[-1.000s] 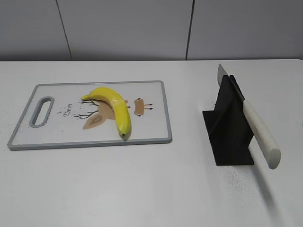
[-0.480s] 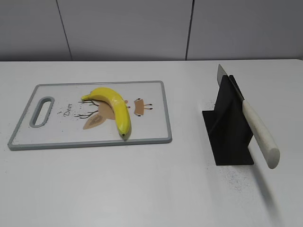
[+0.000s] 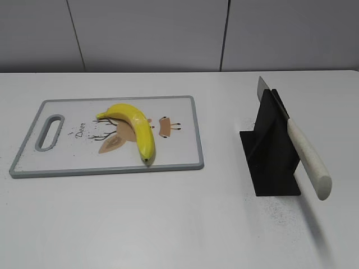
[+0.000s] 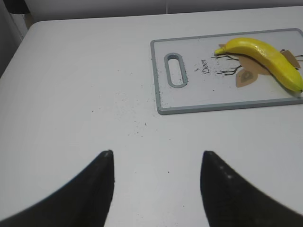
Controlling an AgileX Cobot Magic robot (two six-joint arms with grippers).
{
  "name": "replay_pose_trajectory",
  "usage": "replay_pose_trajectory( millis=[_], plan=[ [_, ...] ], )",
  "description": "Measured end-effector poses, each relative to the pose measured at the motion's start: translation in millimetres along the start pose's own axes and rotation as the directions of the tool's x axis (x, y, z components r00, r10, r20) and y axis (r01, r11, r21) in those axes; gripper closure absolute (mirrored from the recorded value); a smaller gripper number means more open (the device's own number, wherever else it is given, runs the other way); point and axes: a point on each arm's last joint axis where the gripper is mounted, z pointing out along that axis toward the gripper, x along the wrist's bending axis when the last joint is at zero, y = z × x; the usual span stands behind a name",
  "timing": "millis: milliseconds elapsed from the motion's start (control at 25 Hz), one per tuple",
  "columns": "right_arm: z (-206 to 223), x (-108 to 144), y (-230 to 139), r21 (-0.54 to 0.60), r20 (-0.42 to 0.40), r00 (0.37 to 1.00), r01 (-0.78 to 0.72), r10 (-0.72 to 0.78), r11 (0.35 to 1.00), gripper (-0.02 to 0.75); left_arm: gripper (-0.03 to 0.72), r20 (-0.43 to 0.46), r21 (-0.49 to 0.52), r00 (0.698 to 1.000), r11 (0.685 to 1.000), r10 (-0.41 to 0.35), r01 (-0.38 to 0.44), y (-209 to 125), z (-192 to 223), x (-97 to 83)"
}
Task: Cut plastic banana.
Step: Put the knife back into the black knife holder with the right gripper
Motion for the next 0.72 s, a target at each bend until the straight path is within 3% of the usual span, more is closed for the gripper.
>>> replay_pose_trajectory(
  millis=[720],
  plan=[
    [-8.9,-0.7,-19.1,0.009,0.02,1.0,-0.004,0.004,1.0,0.147,0.125,0.0,0.0,1.0,1.0,0.0,0.0,0.0,0.0,0.0]
  ],
)
